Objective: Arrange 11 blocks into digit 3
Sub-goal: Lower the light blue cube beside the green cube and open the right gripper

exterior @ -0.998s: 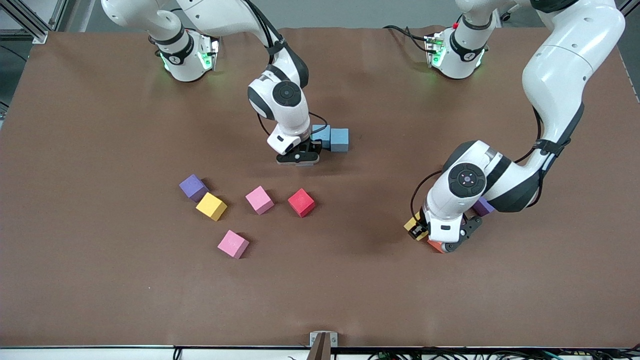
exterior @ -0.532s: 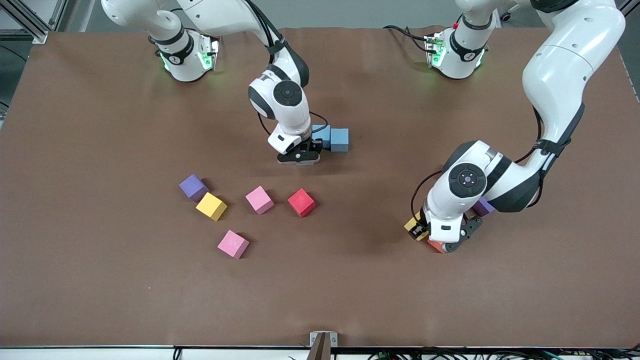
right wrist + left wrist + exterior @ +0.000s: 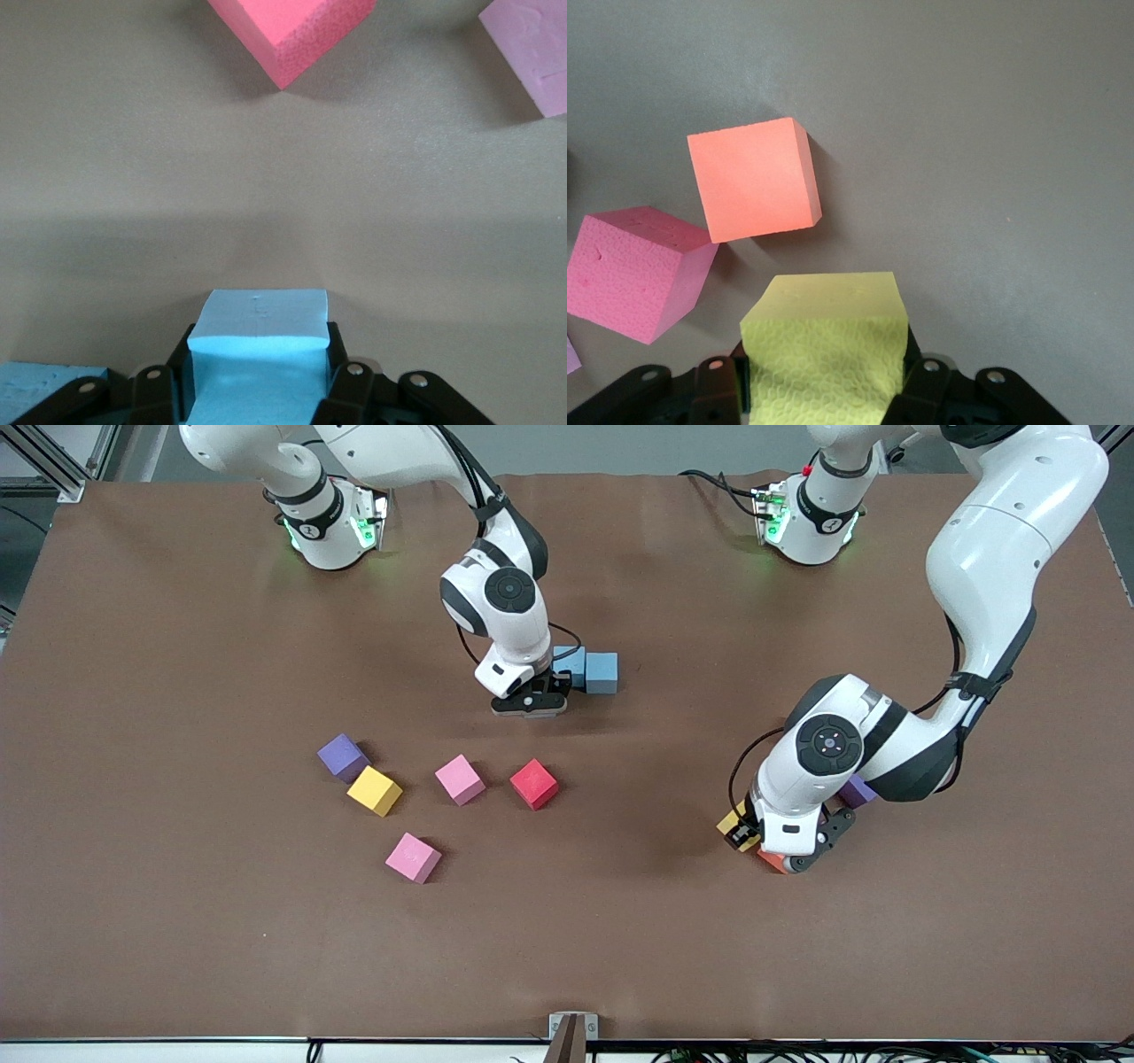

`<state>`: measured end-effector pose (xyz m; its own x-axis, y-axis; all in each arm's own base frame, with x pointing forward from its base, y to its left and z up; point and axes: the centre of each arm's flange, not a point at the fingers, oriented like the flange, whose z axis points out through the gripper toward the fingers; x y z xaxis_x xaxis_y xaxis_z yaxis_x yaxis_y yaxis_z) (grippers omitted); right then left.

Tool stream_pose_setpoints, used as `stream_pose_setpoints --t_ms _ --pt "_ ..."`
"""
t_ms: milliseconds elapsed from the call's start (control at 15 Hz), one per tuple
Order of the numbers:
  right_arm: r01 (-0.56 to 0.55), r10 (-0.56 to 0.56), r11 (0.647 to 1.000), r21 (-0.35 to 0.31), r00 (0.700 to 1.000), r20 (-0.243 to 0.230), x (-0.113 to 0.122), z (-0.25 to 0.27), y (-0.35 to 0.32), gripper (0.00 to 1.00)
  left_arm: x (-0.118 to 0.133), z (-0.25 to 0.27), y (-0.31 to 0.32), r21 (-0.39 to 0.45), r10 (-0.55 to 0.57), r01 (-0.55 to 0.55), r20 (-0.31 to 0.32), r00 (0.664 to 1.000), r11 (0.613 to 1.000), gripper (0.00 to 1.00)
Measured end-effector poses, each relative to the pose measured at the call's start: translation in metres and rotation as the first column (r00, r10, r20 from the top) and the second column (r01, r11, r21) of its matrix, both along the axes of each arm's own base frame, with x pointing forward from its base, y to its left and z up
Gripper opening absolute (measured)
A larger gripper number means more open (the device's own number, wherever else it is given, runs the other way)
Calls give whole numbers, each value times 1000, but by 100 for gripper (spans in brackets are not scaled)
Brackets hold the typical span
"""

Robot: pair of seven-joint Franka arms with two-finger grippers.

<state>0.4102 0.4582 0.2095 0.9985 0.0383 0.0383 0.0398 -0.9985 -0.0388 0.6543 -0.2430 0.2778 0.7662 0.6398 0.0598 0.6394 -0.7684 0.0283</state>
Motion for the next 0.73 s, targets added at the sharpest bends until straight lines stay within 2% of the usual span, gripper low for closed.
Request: stream_pose_setpoints --t_ms 732 --pt "-21 21 1000 -1 1000 -1 -1 0 1 57 0 0 0 1 1 -1 0 1000 1000 59"
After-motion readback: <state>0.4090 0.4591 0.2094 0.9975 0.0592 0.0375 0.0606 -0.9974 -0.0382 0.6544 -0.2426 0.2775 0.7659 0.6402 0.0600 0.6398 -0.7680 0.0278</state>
